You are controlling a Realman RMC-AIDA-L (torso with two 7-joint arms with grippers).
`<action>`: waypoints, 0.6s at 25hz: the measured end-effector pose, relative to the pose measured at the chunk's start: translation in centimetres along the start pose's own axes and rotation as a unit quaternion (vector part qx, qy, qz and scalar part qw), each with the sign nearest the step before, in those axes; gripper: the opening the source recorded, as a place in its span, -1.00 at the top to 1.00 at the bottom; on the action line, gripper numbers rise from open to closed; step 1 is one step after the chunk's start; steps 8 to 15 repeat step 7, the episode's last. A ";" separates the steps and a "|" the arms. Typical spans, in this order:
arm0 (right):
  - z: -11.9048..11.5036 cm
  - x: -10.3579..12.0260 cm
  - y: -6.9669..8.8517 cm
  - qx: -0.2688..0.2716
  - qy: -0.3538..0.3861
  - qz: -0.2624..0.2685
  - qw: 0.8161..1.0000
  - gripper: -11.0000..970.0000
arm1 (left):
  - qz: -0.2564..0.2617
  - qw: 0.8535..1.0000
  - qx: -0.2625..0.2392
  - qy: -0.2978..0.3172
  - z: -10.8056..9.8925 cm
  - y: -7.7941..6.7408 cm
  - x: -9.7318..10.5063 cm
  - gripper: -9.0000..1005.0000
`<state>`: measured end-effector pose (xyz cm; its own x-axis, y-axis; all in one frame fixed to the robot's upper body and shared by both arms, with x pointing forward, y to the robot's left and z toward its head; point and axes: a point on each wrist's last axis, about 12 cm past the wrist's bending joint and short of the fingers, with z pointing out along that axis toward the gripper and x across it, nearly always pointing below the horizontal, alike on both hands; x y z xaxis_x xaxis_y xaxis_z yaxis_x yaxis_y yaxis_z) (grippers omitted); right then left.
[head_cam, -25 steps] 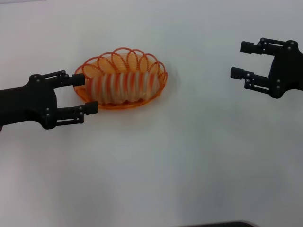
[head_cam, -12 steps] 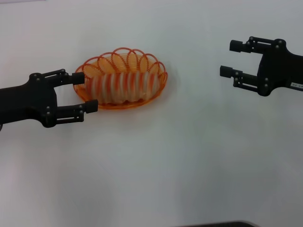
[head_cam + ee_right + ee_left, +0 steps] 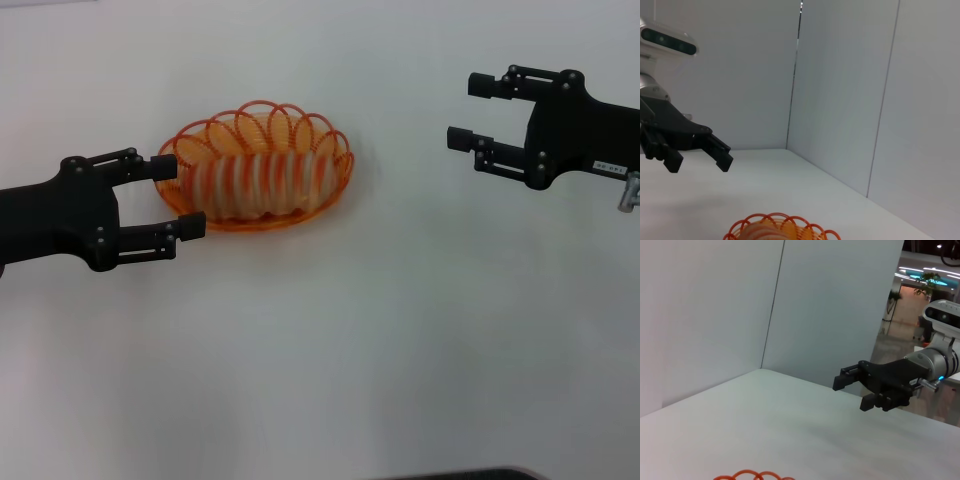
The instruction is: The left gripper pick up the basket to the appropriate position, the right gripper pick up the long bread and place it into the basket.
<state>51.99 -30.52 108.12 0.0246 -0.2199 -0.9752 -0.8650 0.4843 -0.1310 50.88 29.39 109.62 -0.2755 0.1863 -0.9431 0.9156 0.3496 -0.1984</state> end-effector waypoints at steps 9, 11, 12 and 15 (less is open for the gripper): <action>0.1 0.1 0.0 0.002 0.001 0.001 1.000 -0.29 | 0.000 1.000 0.000 0.000 0.0 0.0 0.0 -0.62; 0.1 0.1 0.0 0.002 0.001 0.001 1.000 -0.29 | 0.000 1.000 0.000 0.000 0.0 0.0 0.0 -0.62; 0.1 0.1 0.0 0.002 0.001 0.001 1.000 -0.29 | 0.000 1.000 0.000 0.000 0.0 0.0 0.0 -0.62; 0.1 0.1 0.0 0.002 0.001 0.001 1.000 -0.29 | 0.000 1.000 0.000 0.000 0.0 0.0 0.0 -0.62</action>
